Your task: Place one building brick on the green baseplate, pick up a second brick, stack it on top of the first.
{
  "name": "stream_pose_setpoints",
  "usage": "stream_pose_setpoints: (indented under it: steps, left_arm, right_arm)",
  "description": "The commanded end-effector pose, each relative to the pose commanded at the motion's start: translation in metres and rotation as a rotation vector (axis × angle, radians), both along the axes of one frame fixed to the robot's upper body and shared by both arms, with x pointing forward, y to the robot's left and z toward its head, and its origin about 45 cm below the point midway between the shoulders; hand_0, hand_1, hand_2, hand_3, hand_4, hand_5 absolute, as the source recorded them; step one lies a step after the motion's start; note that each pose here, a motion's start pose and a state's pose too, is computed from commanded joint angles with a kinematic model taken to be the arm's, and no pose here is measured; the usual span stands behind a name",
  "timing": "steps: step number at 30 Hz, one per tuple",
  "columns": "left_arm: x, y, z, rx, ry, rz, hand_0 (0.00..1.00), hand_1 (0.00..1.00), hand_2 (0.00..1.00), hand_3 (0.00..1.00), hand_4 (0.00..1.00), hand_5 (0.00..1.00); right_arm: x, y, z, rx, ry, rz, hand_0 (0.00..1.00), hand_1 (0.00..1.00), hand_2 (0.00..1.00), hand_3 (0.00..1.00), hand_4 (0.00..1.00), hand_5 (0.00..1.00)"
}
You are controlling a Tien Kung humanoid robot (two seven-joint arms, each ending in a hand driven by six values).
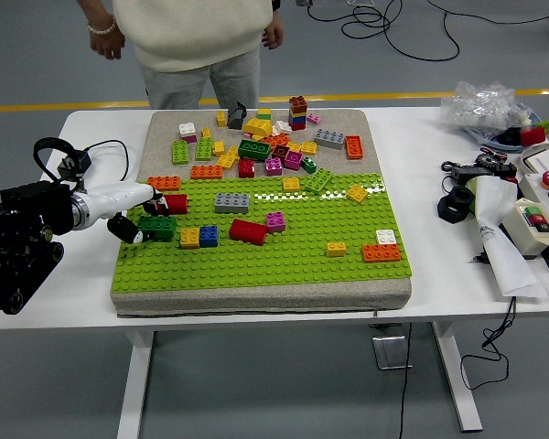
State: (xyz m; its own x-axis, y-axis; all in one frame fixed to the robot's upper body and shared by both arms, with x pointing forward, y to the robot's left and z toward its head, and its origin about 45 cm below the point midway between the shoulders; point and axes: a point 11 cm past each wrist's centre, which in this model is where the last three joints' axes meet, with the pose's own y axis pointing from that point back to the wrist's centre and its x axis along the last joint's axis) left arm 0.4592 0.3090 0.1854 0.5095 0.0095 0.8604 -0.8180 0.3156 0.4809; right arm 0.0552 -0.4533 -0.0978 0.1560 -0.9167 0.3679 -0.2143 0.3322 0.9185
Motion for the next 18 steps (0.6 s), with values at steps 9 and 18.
stream_pose_setpoints:
  steps: [9, 18]
  left_arm:
    - [-0.0049, 0.006, 0.011, -0.007, -0.017, 0.003, 0.653, 0.613, 0.497, 0.534, 0.394, 0.002]
    - [-0.0260, 0.005, 0.012, -0.023, -0.007, -0.022, 0.656, 0.610, 0.501, 0.532, 0.427, 0.002]
  right_arm:
    - [-0.001, -0.002, 0.001, -0.003, 0.000, -0.003, 0.765, 0.703, 0.736, 0.748, 0.998, 0.631]
    - [-0.005, -0.004, 0.001, -0.006, 0.005, -0.005, 0.765, 0.703, 0.737, 0.748, 0.998, 0.632]
